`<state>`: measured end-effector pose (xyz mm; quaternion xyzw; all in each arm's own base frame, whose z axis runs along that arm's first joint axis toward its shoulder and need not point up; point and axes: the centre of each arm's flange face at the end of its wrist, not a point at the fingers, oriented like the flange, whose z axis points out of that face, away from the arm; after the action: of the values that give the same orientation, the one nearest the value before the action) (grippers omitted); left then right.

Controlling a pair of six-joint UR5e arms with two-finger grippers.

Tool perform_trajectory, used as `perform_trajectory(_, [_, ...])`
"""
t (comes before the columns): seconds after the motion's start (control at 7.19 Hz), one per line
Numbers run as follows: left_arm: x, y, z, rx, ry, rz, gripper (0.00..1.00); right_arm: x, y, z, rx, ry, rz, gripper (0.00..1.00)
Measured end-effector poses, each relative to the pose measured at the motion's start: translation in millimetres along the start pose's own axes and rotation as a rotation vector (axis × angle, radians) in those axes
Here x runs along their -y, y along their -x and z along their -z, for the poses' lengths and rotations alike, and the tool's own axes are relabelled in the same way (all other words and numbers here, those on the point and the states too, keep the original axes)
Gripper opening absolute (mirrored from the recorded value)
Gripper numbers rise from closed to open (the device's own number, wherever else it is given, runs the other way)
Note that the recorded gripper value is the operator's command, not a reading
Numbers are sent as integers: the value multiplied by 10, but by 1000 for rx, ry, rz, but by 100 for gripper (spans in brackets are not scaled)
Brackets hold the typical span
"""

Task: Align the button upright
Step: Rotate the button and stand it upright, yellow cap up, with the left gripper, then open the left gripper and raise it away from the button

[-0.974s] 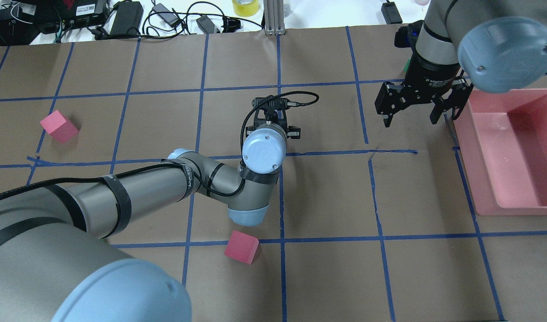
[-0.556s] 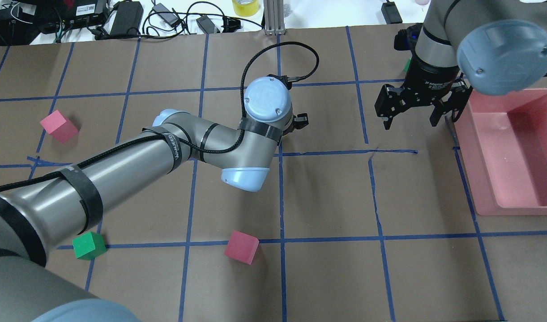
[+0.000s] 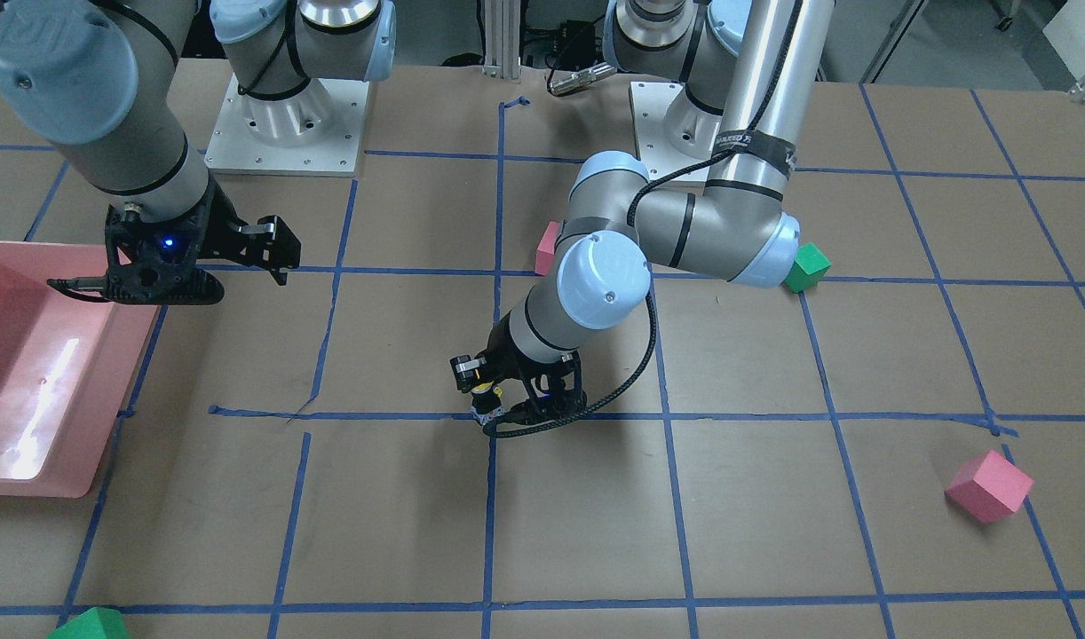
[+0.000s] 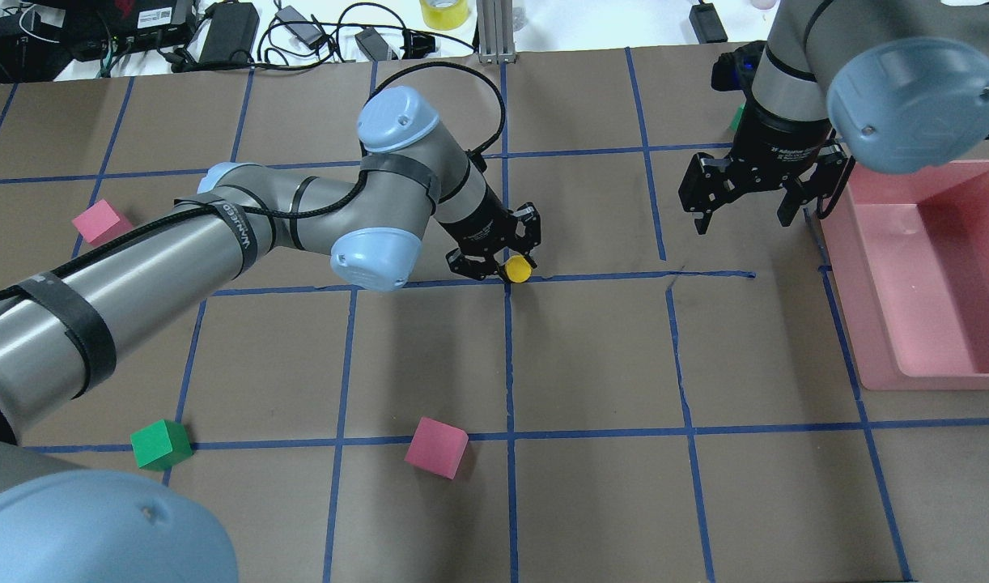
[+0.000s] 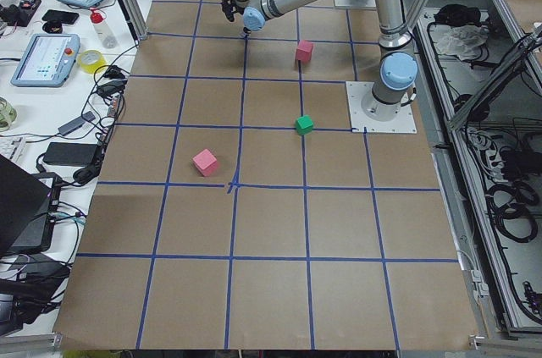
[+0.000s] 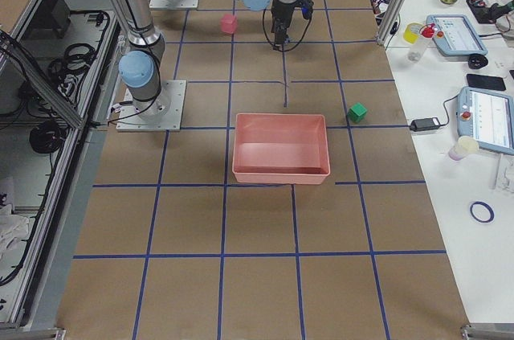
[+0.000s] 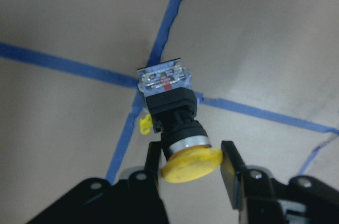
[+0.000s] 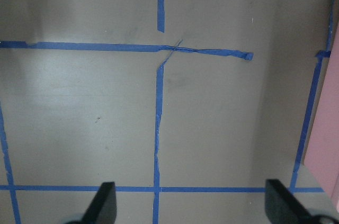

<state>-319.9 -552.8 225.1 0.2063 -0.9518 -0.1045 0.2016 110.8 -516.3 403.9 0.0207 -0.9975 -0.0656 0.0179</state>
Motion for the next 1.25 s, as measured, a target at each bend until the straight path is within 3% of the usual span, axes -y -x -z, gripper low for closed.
perform_trajectory(0.28, [139,36,70,-30,91,74,2,-2,3,8,0,-2,3,100])
perform_trajectory(0.42, [181,52,29,-28,111,88,72,-1,3,16,0,-5,4,100])
perform_trajectory(0.56, [204,67,-6,-23,120,90,100,-1,3,25,0,-9,4,100])
perform_trajectory(0.97, [210,21,108,-21,93,64,100,35,8,58,-2,-43,2,100])
perform_trajectory(1.25, [118,-76,560,53,1,2,100,51,22,96,-5,-68,-1,100])
